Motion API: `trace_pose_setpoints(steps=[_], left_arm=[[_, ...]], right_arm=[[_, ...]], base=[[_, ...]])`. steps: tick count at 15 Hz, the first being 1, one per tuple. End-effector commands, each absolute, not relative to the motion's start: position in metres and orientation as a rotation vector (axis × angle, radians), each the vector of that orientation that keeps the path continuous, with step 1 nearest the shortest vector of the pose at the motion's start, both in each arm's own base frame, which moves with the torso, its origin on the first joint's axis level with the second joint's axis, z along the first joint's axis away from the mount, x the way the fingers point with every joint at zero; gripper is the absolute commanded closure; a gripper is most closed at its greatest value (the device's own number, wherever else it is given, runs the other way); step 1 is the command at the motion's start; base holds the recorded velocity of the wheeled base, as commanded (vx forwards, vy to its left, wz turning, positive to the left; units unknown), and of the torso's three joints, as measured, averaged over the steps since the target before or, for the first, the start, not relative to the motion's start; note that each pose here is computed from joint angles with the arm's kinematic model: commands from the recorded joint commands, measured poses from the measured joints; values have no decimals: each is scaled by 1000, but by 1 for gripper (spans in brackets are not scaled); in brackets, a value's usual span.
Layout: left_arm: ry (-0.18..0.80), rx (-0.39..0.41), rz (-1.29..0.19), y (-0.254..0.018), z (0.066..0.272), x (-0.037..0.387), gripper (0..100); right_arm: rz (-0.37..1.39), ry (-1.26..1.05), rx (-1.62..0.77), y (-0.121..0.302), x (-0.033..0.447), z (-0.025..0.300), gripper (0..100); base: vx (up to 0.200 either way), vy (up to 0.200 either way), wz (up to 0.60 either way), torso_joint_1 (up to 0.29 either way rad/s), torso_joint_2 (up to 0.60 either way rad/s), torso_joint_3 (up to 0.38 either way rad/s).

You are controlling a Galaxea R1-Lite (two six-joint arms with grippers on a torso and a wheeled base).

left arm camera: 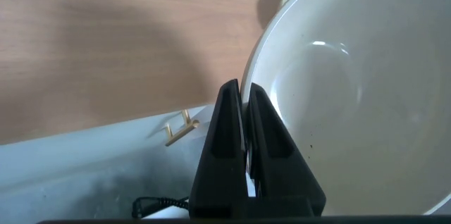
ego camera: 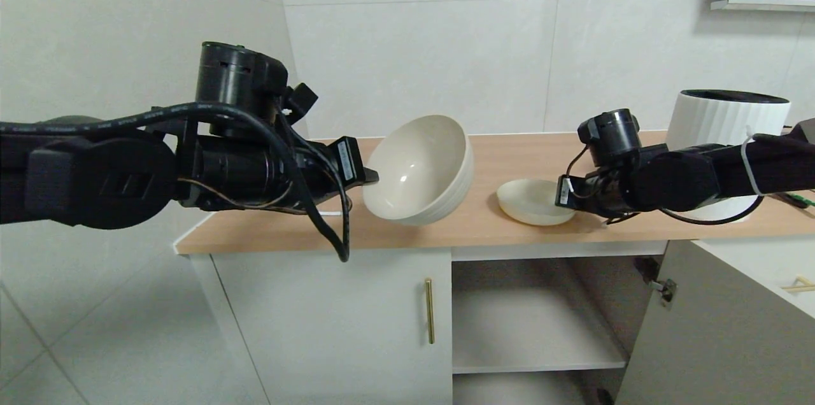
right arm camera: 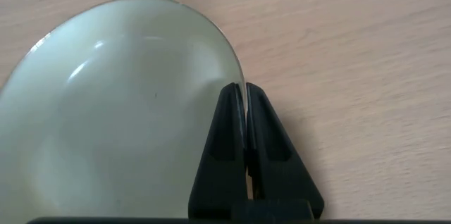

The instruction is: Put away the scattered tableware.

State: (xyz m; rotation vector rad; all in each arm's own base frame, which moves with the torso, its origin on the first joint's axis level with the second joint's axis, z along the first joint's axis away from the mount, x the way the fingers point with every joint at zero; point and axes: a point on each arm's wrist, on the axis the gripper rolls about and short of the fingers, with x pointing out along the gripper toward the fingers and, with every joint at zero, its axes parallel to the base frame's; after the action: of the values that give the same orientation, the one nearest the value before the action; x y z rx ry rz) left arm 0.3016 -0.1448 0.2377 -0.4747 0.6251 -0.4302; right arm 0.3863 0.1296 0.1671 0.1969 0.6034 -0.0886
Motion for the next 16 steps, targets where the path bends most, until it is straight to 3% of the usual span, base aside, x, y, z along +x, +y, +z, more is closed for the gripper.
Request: trace_pose_setpoints(steps=[1,6,12,16], left_arm=[[603,-473,-432,-141,245,293,100],[612,-454,-439,-132,245,273,100],[674,-443,-416,-126,227,261,100],[684,-438,-410,-125,223,260,100]], right_arm=[[-33,589,270,120,371,194,100],[235,644,380,90,303,244,100],[295,693,313,80,259,230,100],[297,687,305,79,257,221,100]], base=[[0,0,0,0,0,0],[0,0,0,0,0,0],[0,0,0,0,0,0],[-150,0,0,2,2,-1]])
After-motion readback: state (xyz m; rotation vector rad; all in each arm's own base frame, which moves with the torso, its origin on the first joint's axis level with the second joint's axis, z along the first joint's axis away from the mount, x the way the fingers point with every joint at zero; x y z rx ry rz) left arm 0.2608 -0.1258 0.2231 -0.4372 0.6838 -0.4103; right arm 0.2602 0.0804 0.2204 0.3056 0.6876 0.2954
